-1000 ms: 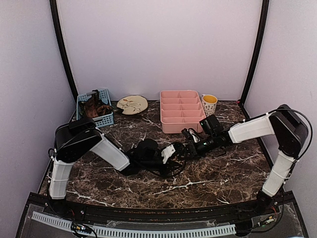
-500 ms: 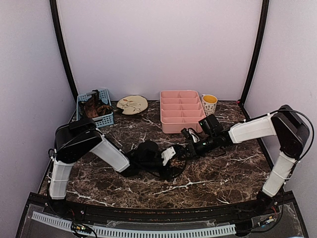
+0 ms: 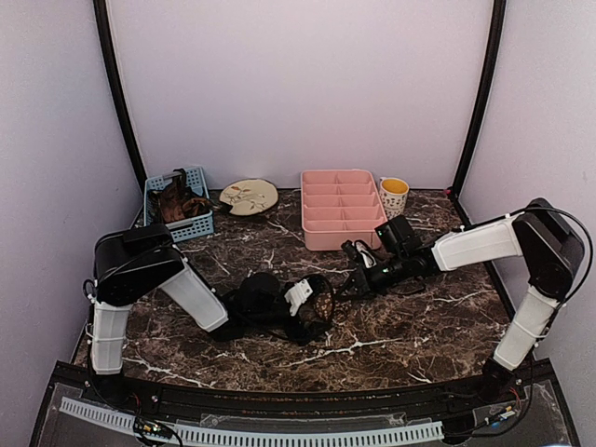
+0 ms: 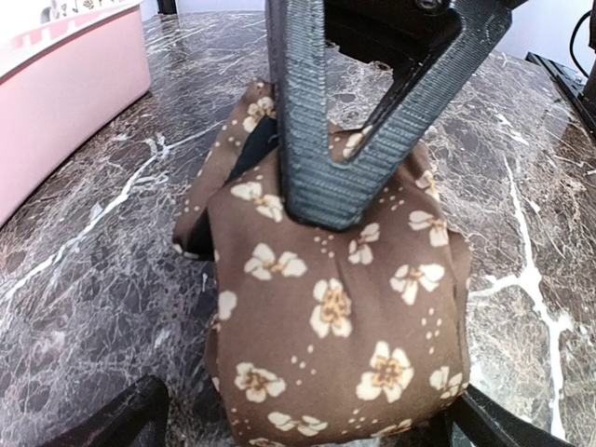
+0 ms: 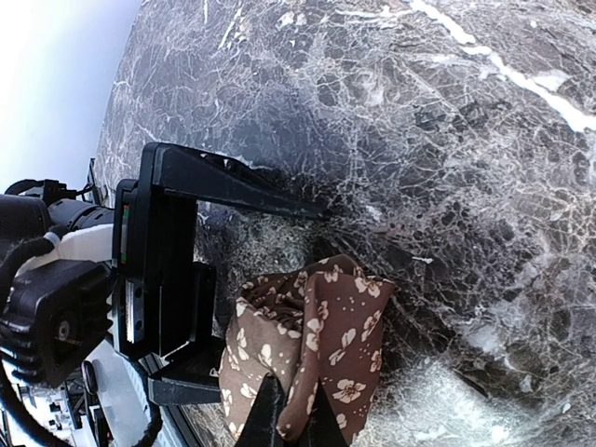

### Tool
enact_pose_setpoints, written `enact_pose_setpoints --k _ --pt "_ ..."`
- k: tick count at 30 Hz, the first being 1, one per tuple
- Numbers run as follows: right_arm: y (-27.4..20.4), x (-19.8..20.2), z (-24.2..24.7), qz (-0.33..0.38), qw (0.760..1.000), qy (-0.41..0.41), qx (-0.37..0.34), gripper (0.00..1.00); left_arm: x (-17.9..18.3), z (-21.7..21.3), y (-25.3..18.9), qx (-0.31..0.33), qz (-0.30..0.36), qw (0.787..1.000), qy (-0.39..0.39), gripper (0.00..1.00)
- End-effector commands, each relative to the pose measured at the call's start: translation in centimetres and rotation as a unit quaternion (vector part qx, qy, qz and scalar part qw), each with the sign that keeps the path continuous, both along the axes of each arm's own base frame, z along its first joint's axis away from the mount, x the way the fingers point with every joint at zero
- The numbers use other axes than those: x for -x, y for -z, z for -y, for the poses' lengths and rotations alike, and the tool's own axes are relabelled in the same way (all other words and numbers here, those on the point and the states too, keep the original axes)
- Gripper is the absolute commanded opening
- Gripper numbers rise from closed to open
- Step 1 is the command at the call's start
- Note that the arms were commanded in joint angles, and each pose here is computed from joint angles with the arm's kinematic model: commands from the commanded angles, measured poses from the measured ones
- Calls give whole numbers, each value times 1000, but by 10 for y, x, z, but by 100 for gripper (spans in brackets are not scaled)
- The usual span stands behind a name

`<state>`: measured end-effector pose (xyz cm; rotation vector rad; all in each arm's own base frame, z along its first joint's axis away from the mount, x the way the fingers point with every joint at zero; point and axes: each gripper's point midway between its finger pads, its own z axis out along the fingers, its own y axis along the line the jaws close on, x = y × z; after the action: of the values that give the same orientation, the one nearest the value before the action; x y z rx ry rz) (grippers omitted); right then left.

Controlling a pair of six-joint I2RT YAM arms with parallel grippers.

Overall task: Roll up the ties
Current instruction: Pick up the tie from the center of the board.

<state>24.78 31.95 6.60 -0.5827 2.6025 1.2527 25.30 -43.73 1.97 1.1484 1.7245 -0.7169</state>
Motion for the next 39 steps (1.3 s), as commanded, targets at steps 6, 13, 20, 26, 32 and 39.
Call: enact_pose_setpoints --k 6,13,20,26,32,39 --pt "-22 -1 -6 30 999 -2 -23 0 -4 5 -12 25 -10 1000 -8 99" --pt "-26 -2 -9 35 999 -2 -26 0 -10 29 -16 51 -23 998 5 98" --pt "-29 -5 -7 44 999 1 -18 0 -10 42 -15 66 -36 997 21 55" --pt "-28 -10 -2 50 999 11 11 0 -7 37 -21 66 -36 997 23 78" --pt "-42 -32 16 70 996 48 41 0 -3 8 -23 62 -36 997 -16 99" --pt "-102 -95 51 150 980 124 50 0 -2 -21 -26 69 -52 995 -52 99"
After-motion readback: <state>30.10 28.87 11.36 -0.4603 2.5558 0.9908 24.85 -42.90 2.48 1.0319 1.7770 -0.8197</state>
